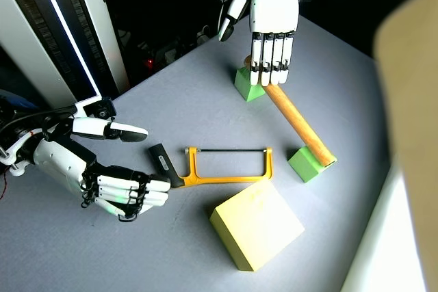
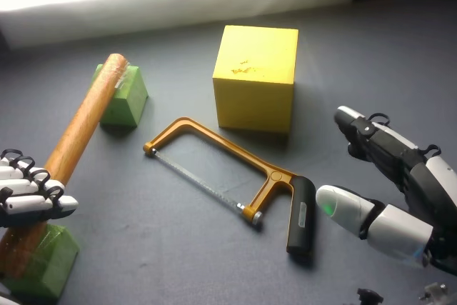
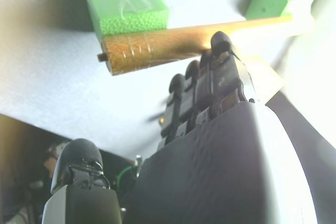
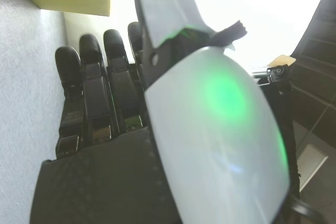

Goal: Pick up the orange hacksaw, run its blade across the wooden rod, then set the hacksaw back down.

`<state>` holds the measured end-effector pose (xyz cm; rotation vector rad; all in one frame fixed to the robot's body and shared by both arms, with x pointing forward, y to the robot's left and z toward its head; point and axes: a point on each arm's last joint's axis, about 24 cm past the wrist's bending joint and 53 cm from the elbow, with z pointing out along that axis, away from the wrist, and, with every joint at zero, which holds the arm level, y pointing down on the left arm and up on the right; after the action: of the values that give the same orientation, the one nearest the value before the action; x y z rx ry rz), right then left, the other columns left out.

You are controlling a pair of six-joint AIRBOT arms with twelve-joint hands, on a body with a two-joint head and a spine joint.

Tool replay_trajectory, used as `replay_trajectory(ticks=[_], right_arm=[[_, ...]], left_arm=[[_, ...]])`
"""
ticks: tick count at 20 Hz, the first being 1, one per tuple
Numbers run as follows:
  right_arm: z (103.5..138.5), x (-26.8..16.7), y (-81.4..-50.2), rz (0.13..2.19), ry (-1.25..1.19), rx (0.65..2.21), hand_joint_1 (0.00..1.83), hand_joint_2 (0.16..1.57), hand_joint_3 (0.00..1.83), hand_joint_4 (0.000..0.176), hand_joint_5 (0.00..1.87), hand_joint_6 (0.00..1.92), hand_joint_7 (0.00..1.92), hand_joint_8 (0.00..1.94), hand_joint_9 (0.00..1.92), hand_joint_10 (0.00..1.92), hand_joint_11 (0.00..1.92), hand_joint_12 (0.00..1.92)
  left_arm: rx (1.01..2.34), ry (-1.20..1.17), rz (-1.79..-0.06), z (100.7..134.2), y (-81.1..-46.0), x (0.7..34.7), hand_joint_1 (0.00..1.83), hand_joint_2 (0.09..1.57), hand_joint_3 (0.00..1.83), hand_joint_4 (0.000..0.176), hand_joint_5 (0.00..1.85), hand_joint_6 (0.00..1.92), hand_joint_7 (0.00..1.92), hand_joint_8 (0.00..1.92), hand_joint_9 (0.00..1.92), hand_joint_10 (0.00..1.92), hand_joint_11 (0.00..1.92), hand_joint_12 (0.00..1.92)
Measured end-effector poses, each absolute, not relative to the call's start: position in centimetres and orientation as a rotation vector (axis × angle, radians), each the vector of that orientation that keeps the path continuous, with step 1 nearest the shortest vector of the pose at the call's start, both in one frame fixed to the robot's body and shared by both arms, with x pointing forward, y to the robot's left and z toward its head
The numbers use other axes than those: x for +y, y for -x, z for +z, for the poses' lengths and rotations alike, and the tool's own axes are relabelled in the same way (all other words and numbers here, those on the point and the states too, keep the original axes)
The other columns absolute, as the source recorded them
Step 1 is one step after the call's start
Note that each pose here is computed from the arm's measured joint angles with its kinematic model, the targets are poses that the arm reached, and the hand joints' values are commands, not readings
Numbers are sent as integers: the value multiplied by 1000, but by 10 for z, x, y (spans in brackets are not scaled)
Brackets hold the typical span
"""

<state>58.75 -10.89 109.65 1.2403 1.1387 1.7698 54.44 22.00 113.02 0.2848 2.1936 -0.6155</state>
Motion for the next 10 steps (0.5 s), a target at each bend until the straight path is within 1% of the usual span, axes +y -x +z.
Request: replay_trajectory(ticks=[1, 2, 3, 4, 7, 8, 9, 10], right_arm=[[1097, -109, -588, 1769, -1239, 1138, 878, 961, 0, 0, 224, 0, 221, 0, 160, 0, 0, 655], [1100, -109, -589, 1771, -1237, 1139, 700, 950, 0, 0, 216, 8, 180, 3, 155, 4, 0, 721], [1105, -107, -591, 1781, -1225, 1137, 700, 950, 0, 0, 216, 8, 180, 3, 155, 4, 0, 721], [1112, -105, -594, 1792, -1206, 1137, 673, 951, 0, 0, 255, 17, 207, 8, 174, 9, 0, 794], [1145, -90, -601, 1847, -1072, 1167, 628, 978, 5, 0, 279, 8, 249, 6, 229, 13, 0, 917], [1157, -83, -604, 1866, -1021, 1194, 611, 994, 7, 0, 287, 6, 257, 5, 236, 10, 0, 941], [1168, -78, -607, 1881, -972, 1209, 604, 1005, 10, 0, 292, 7, 267, 7, 242, 10, 0, 945], [1178, -72, -610, 1892, -914, 1229, 591, 1020, 14, 0, 276, 1, 258, 3, 244, 10, 0, 952]], left_arm=[[2193, -285, -616, 1130, -544, 220, 127, 1111, 4, 0, 40, 2, 21, 0, 6, 0, 0, 149], [2194, -285, -615, 1130, -544, 220, 142, 1101, 0, 0, 55, 4, 27, 2, 9, 2, 0, 164], [2194, -285, -616, 1130, -544, 220, 142, 1101, 0, 0, 55, 4, 27, 2, 9, 2, 0, 164], [2193, -285, -616, 1130, -544, 220, 125, 1104, 1, 0, 39, 1, 12, 0, 6, 0, 0, 165], [2193, -287, -617, 1130, -544, 220, 119, 1103, 0, 0, 40, 0, 18, 0, 20, 3, 0, 205], [2191, -293, -623, 1131, -544, 218, 121, 1102, 0, 0, 50, 3, 29, 3, 28, 4, 0, 237], [2186, -307, -631, 1132, -543, 217, 172, 1090, 0, 0, 67, 9, 38, 6, 38, 7, 0, 244], [2178, -328, -647, 1133, -542, 214, 153, 1090, 0, 0, 52, 2, 31, 2, 35, 5, 0, 243]])
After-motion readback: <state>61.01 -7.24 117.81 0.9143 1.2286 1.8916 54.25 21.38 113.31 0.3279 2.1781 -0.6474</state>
